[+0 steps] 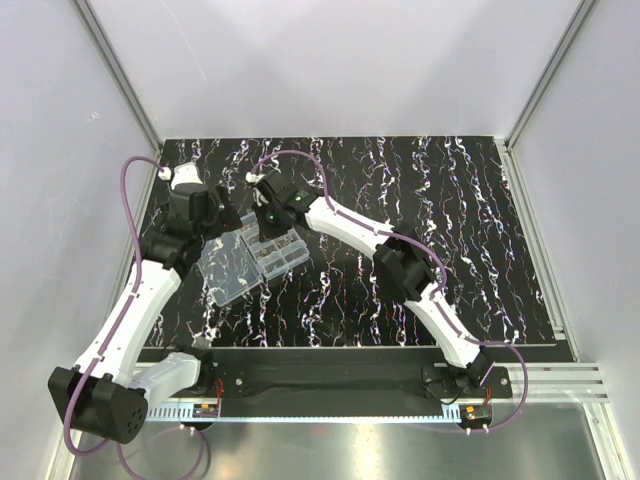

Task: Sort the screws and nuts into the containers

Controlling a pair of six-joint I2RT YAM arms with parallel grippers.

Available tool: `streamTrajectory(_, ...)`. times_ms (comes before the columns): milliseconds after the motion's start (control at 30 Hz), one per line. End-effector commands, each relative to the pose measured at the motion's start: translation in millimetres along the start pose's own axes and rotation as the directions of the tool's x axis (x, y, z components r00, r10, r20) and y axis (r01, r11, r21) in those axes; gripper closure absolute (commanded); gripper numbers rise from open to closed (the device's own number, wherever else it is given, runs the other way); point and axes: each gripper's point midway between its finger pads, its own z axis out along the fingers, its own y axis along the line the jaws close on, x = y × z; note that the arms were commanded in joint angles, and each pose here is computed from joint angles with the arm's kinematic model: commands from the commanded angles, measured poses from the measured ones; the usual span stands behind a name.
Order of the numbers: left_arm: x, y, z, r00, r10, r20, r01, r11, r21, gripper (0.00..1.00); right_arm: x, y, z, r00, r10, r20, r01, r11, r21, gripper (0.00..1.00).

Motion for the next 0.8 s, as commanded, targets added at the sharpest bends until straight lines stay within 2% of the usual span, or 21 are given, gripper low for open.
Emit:
streamTrajectory(0, -12.5, 1.0, -5.7, 0.998, -0.013, 0.054, 0.013, 1.0, -0.004, 0.01, -39.6, 20.1, -14.8, 0.994, -0.005, 0.111, 0.013, 0.998, -0.065, 1.0)
streamTrajectory(267, -11.9, 1.0, -4.9, 0.999, -0.012, 0.051, 0.013, 1.0, -0.006, 0.01, -35.4, 14.0, 3.8, 0.994, 0.005, 0.11, 0.002, 0.998, -0.056, 1.0)
streamTrajectory(600, -12.3, 1.0, -4.9, 0.999, -0.009, 0.053, 0.009, 1.0, -0.007, 0.01, -37.3, -4.0, 20.1, 0.992, -0.031, 0.123, 0.029, 0.999, 0.025, 0.98)
streamTrajectory(700, -12.5, 2.2, -5.7, 0.998, -0.007, 0.055, 0.008, 1.0, -0.011, 0.01, -38.6, -4.2, 19.3, 0.991, -0.036, 0.125, 0.033, 0.999, 0.028, 0.86)
streamTrajectory(767, -13.0, 2.2, -5.6, 0.998, -0.008, 0.057, 0.008, 1.0, -0.012, 0.01, -40.5, -0.4, 16.7, 0.992, -0.029, 0.124, 0.027, 1.0, 0.014, 0.71)
